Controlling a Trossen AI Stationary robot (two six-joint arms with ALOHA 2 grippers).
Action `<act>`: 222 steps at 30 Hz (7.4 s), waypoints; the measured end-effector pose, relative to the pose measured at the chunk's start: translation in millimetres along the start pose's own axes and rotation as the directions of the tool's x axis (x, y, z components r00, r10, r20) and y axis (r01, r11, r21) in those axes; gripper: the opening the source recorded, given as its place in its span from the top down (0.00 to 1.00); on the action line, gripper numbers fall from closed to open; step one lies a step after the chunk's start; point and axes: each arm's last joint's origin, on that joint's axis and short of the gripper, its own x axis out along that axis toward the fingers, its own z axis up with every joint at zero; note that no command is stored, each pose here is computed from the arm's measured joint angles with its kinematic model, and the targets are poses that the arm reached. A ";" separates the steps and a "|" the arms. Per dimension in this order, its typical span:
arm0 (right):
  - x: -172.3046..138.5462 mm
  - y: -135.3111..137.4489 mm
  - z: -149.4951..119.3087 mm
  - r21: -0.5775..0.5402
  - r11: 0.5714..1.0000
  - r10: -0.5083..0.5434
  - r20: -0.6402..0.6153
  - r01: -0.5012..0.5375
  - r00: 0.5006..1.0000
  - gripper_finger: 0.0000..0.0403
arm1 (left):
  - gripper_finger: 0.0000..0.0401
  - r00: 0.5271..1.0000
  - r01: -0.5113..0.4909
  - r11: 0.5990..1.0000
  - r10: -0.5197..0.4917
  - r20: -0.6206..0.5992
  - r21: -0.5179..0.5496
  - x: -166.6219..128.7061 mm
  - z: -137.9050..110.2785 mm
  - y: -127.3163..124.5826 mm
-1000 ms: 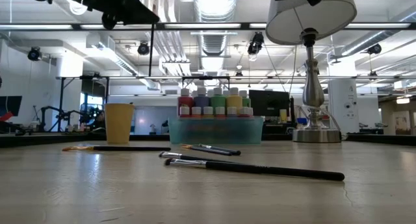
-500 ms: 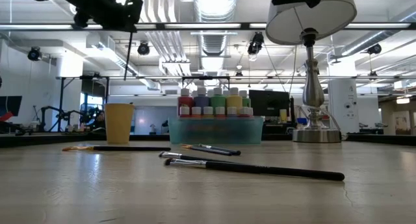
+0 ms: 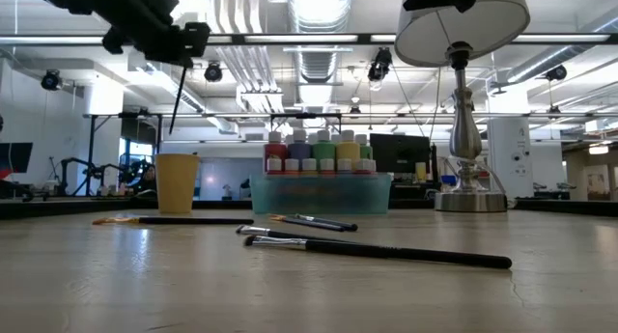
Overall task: Pick & Place Paint Supplies
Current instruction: Put the gold paintbrush into the orange cup
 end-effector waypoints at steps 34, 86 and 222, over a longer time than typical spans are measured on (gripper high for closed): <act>0.0 0.0 0.0 0.000 1.000 0.000 0.000 0.000 1.000 0.23 | 0.96 0.997 0.060 0.982 -0.051 0.057 -0.176 25.3 -79.8 21.6; 0.0 -0.1 0.0 0.000 1.000 -0.001 0.000 0.001 1.000 0.53 | 0.93 0.999 0.027 0.991 -0.033 -0.043 -0.133 41.1 -130.5 7.4; 0.0 0.0 0.0 0.000 1.000 0.000 0.000 0.000 1.000 0.38 | 0.53 0.256 0.813 0.582 -0.331 -0.908 0.017 -66.3 -154.0 -46.1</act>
